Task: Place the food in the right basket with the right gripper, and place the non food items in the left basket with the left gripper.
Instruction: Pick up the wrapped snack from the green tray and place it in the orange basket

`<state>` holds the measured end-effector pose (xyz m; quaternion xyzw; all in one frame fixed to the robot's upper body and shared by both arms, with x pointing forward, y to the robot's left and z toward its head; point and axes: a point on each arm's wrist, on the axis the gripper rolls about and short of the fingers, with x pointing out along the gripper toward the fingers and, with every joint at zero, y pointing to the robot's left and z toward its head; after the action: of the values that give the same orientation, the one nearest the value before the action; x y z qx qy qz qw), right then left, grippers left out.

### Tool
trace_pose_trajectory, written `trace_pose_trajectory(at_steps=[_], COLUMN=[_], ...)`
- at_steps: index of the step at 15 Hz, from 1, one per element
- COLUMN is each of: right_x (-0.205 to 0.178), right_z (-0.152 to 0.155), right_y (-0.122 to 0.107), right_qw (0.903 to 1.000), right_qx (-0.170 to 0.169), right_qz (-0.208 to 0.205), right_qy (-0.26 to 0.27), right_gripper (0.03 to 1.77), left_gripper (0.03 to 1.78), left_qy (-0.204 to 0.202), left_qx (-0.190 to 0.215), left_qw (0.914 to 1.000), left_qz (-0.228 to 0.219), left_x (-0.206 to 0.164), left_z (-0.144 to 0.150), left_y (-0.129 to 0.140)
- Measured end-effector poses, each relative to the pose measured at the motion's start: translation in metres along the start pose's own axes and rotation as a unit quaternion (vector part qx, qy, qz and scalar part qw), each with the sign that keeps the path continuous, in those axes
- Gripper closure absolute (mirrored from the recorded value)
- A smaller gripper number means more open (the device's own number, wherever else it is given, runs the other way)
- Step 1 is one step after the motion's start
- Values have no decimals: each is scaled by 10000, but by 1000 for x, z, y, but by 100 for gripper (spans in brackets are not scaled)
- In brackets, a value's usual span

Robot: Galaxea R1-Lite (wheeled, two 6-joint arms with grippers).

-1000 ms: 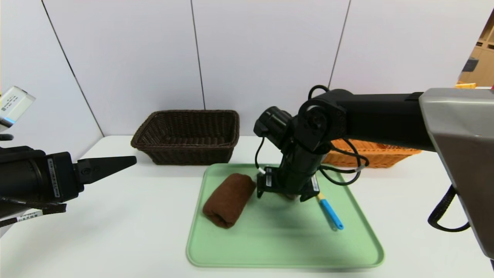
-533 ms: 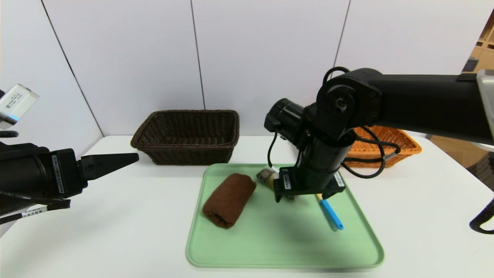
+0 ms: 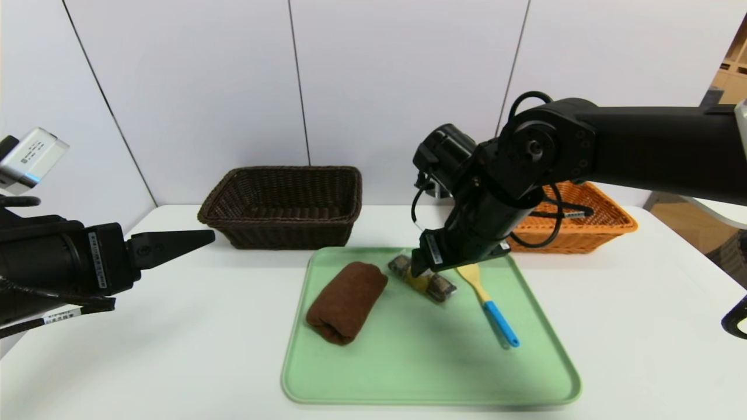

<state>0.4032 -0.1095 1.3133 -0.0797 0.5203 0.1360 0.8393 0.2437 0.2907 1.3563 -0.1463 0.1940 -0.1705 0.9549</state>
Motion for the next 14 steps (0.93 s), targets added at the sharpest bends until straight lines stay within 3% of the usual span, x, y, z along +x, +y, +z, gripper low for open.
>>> trace_pose_trajectory(at_steps=[5, 14], right_x=[11, 47], right_z=[6, 18], right_y=[-16, -13], right_qw=[9974, 9953], right_qx=[-364, -582], right_qz=[602, 769], right_qy=[150, -80], right_gripper=[9, 9], left_gripper=[12, 12], left_qy=[23, 87], left_qx=[-1, -55], left_qw=[10000, 9998], left_qz=[8, 154], left_x=[1, 17], left_z=[0, 4], left_y=[0, 2])
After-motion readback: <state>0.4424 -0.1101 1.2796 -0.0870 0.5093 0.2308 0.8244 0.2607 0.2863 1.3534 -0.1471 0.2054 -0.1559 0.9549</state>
